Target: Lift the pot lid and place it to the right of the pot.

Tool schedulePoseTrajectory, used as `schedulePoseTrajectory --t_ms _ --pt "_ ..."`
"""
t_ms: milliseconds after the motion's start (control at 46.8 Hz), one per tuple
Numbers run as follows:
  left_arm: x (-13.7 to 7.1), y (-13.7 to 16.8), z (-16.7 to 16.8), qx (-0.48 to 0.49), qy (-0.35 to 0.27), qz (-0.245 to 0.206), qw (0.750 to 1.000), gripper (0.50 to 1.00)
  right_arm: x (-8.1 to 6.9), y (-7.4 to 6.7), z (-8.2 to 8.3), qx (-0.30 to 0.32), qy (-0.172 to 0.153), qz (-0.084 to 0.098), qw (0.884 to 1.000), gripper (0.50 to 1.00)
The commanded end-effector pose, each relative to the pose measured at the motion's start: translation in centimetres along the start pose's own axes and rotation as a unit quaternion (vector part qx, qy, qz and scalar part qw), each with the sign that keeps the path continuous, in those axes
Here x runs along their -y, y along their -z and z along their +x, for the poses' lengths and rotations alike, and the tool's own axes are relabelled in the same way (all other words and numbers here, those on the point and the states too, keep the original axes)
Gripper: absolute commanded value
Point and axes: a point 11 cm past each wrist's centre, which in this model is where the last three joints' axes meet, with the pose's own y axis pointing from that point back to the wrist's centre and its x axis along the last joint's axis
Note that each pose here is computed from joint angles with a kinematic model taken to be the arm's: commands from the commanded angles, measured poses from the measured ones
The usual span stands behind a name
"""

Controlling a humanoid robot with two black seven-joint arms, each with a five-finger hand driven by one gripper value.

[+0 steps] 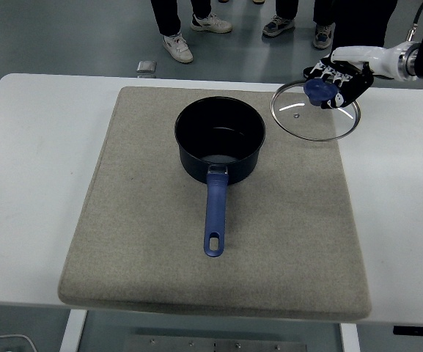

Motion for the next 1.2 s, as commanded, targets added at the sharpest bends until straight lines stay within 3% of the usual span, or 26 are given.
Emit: schedulePoseTrajectory --t_ms 0,299,449,513,641,748,919,1026,1175 --pt "0.0 -0.1 0.0 0.000 0.000 -0.001 1.000 1.000 0.4 -0.6 -0.9 0.003 -0.003 -0.004 1.000 0.500" --pt "0.0 0.0 0.0 0.000 0.000 0.000 1.000 1.000 1.4 -2.1 -3.1 0.021 -0.015 -0.008 1.000 0.500" --pt "0.0 0.0 0.0 0.000 0.000 0.000 1.000 1.000 1.9 -2.2 -4.2 0.024 -0.011 -0.008 1.000 0.668" --pt "0.0 0.0 0.0 0.000 0.000 0.000 1.000 1.000 2.3 -1.8 -4.9 0.023 -0.006 -0.004 1.000 0.768" --pt "0.0 0.0 0.0 0.000 0.000 0.000 1.000 1.000 2.4 -1.9 -5.3 0.026 -0.002 -0.004 1.000 0.856" --pt "0.0 0.0 0.0 0.000 0.000 0.000 1.000 1.000 2.4 -1.9 -5.1 0.026 -0.003 -0.004 1.000 0.897" --pt "0.0 0.0 0.0 0.000 0.000 0.000 1.000 1.000 2.0 -1.7 -4.3 0.027 -0.005 -0.001 1.000 0.897" --pt "0.0 0.0 0.0 0.000 0.000 0.000 1.000 1.000 1.7 -0.6 -3.3 0.046 0.000 0.019 0.999 0.897" --pt "0.0 0.0 0.0 0.000 0.000 0.000 1.000 1.000 1.5 1.4 -2.7 0.124 0.018 0.072 0.990 0.897"
